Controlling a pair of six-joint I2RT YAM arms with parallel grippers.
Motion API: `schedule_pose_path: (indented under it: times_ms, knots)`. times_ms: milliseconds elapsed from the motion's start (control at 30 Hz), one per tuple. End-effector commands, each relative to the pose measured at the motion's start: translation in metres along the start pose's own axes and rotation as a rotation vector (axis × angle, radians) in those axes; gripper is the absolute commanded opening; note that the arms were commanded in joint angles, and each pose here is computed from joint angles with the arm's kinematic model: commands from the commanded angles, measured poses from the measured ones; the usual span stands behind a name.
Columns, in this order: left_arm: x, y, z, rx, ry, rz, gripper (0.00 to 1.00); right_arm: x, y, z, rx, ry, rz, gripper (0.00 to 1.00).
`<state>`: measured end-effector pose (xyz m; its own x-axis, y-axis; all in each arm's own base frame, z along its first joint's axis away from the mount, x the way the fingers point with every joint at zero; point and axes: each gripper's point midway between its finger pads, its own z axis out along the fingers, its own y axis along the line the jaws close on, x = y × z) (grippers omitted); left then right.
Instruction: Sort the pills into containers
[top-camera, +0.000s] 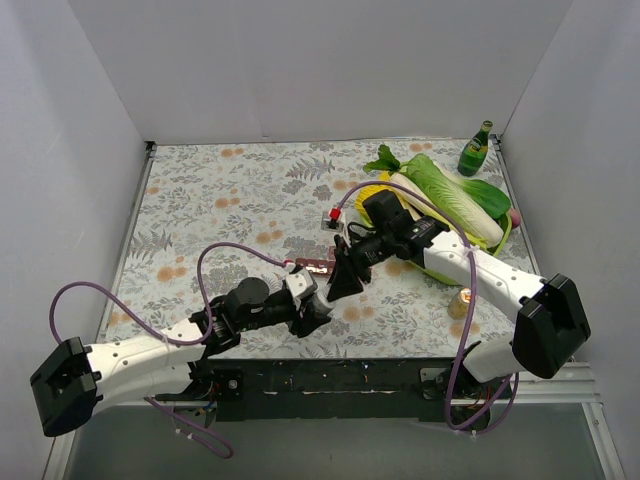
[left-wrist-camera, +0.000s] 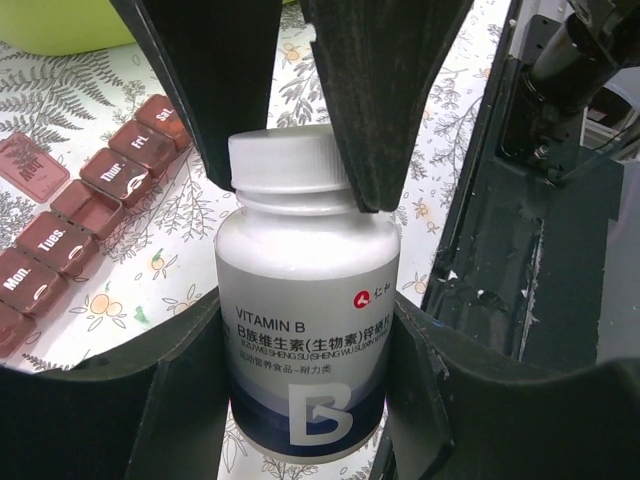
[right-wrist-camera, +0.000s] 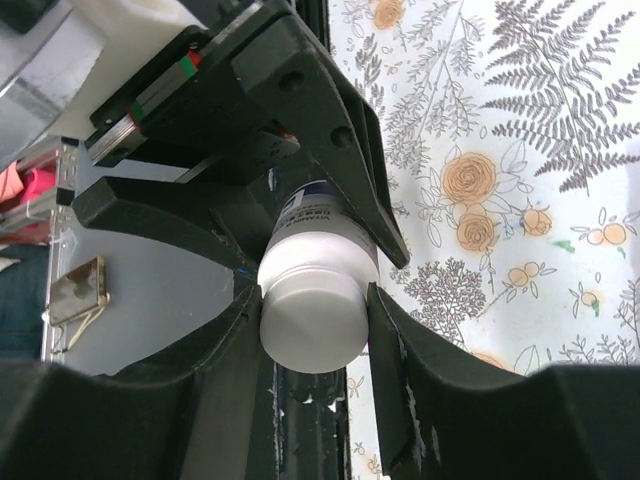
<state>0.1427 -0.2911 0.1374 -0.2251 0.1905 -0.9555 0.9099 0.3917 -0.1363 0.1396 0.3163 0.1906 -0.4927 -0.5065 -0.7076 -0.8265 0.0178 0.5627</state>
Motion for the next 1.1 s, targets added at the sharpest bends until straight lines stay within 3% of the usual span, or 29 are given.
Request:
schedule_pose_path:
  times_ms: [0, 67, 100, 200, 400, 833, 1067]
  knots:
    - [-0.017, -0.004, -0.005, 0.03, -0.054, 0.065, 0.0, -0.008, 0.034, -0.004, -0.195, -0.019, -0.265, 0.15]
    - [-0.013, -0.013, -0.007, 0.081, -0.04, 0.079, 0.0, -0.004, 0.044, -0.003, -0.254, -0.026, -0.402, 0.13]
    - [-0.012, -0.014, -0.007, 0.091, -0.031, 0.088, 0.0, -0.004, 0.046, -0.002, -0.26, -0.041, -0.575, 0.14]
    - [-0.01, -0.019, -0.01, 0.121, -0.006, 0.091, 0.0, -0.001, 0.037, 0.001, -0.228, -0.065, -0.857, 0.14]
    - [-0.009, -0.026, -0.016, 0.153, 0.004, 0.092, 0.0, -0.02, 0.012, -0.002, -0.129, -0.015, -0.971, 0.15]
    - [-0.013, -0.036, -0.023, 0.205, 0.007, 0.109, 0.0, -0.028, 0.039, -0.024, -0.178, -0.001, -1.126, 0.21]
    - [-0.011, -0.038, -0.026, 0.216, 0.023, 0.101, 0.0, -0.022, 0.032, -0.028, -0.161, 0.035, -1.144, 0.22]
